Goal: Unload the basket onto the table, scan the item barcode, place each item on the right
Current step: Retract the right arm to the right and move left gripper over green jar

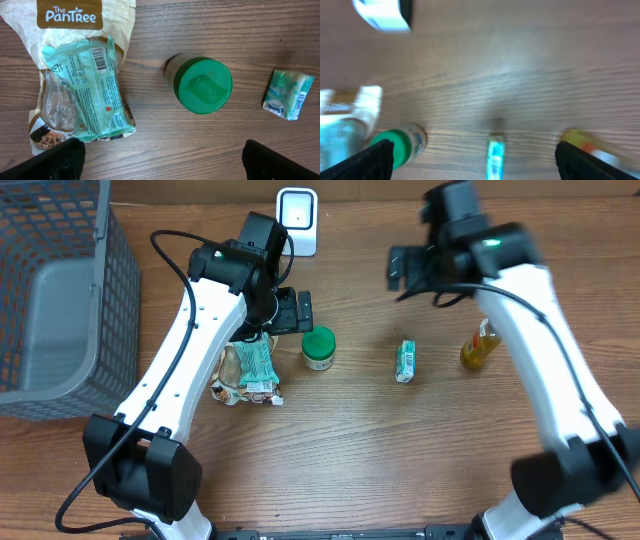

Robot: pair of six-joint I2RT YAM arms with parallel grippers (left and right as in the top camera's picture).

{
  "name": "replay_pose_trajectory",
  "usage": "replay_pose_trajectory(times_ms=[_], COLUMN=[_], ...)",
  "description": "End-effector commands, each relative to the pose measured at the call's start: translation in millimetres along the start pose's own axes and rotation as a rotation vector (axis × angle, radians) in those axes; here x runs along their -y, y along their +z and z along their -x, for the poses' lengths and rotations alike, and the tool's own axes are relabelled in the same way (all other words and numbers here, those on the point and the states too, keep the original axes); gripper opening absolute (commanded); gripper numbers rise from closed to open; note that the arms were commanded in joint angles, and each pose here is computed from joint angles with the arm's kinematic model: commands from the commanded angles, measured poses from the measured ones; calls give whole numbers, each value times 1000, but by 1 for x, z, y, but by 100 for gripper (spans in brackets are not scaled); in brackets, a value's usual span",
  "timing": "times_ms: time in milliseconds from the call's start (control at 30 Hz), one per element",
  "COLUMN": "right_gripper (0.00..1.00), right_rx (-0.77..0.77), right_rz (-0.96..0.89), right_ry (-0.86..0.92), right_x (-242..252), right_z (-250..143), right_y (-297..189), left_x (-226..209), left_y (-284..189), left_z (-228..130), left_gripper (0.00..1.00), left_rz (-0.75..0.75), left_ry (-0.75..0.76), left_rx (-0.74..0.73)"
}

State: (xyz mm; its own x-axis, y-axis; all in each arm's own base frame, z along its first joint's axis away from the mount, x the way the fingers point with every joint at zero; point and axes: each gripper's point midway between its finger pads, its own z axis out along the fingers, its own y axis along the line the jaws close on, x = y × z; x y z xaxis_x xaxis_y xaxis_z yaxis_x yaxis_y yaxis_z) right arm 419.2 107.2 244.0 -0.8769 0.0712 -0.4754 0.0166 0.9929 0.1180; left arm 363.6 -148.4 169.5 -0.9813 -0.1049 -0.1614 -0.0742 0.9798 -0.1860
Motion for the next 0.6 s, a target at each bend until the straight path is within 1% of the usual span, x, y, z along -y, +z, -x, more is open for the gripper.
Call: replay_pose_trajectory(times_ms=[0, 100, 233, 400, 567], right_gripper=[100, 100, 100, 100, 100], right_rx=[199, 242, 247, 205, 190], right_rz=[-45, -120, -201, -281, -311], right_ry=[51, 129, 244, 352, 398], right_x=[39, 80, 130, 170, 186], right_z=[26, 19, -3, -27, -33], right_y=[-96, -130, -161, -175, -176], left_x=[-1, -1, -1, -1, -1], left_y=[2, 2, 2, 2, 2], left_z=[-3, -3, -3, -3, -3], left_gripper=[100, 100, 100, 99, 100], left_rz=[9, 9, 9, 9, 9], left_ry=[0, 0, 0, 0, 0], left_rx=[-6, -6, -6, -5, -5])
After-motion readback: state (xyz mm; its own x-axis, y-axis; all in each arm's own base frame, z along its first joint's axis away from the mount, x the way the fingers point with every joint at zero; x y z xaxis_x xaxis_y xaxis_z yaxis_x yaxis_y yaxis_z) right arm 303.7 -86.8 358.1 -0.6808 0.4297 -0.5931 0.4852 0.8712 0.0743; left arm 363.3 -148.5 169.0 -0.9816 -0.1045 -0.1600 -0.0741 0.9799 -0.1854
